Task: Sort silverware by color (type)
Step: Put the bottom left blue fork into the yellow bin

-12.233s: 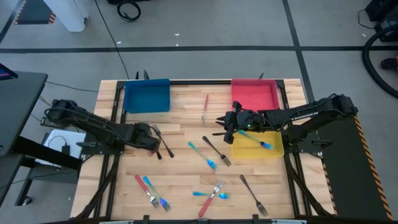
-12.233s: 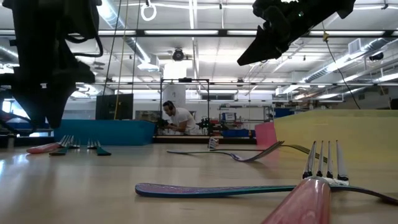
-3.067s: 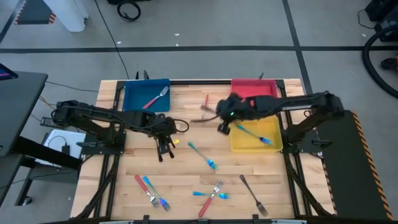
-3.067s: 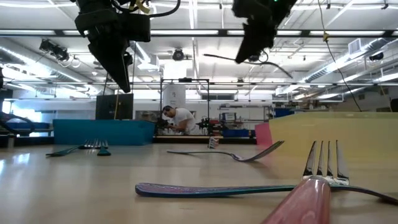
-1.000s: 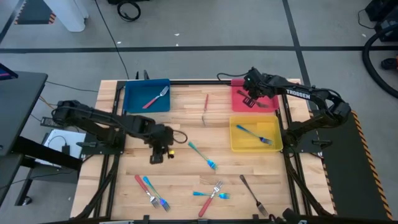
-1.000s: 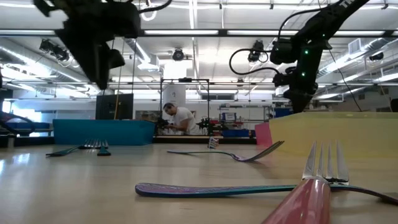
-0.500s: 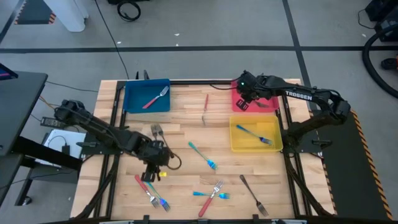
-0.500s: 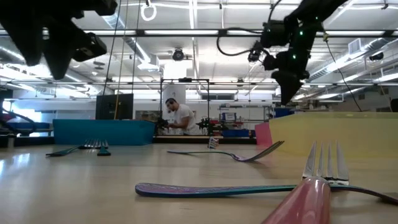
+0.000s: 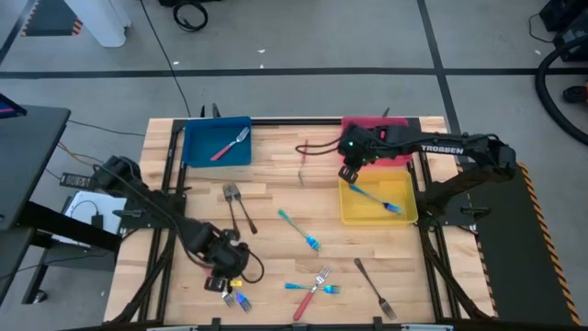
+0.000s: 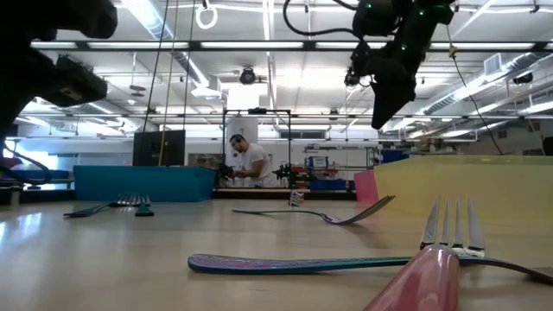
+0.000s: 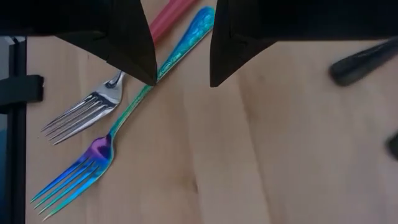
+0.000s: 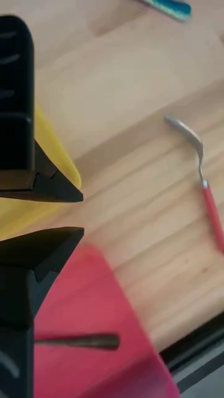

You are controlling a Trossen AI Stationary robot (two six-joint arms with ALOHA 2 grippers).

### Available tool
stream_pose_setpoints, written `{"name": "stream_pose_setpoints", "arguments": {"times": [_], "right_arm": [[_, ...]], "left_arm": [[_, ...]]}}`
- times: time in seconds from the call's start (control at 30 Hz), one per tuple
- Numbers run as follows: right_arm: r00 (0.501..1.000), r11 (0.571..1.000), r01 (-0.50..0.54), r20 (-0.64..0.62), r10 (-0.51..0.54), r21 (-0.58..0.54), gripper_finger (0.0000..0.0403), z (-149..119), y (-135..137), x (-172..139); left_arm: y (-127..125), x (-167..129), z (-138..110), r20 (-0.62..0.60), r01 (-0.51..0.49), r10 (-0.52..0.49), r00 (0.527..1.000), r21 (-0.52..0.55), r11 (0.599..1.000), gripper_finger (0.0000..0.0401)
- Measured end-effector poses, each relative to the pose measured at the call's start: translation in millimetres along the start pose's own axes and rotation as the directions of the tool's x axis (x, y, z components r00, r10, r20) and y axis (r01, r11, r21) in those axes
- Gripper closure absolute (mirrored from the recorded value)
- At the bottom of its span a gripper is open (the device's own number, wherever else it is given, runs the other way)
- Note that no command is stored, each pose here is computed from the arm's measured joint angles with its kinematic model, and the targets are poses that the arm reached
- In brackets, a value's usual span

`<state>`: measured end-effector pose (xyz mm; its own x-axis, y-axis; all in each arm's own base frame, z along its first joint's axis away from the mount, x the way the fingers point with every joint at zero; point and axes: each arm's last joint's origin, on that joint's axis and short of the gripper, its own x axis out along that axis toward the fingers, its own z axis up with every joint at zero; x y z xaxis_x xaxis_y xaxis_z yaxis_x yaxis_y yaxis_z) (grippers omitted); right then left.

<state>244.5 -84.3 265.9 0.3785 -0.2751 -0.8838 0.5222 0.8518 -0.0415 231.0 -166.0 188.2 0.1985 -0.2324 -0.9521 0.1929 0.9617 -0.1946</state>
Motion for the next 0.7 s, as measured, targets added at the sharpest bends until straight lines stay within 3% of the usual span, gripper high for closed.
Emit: {"name": "stream_pose_setpoints", "arguments": {"times": [0.33, 0.7], "right_arm": [[0.999, 0.998, -0.042, 0.002, 0.042, -0.036, 0.0320, -5, 23, -4], [0.998, 0.996, -0.070, 0.002, 0.070, -0.056, 0.0320, -9, 38, -7]], "left_arm": [[-22, 29, -4, -0.025, 0.015, -0.015, 1.000, -0.030, 0.999, 0.0255], [-42, 33, -8, 0.013, 0.058, -0.058, 0.998, -0.007, 0.998, 0.0255]]}}
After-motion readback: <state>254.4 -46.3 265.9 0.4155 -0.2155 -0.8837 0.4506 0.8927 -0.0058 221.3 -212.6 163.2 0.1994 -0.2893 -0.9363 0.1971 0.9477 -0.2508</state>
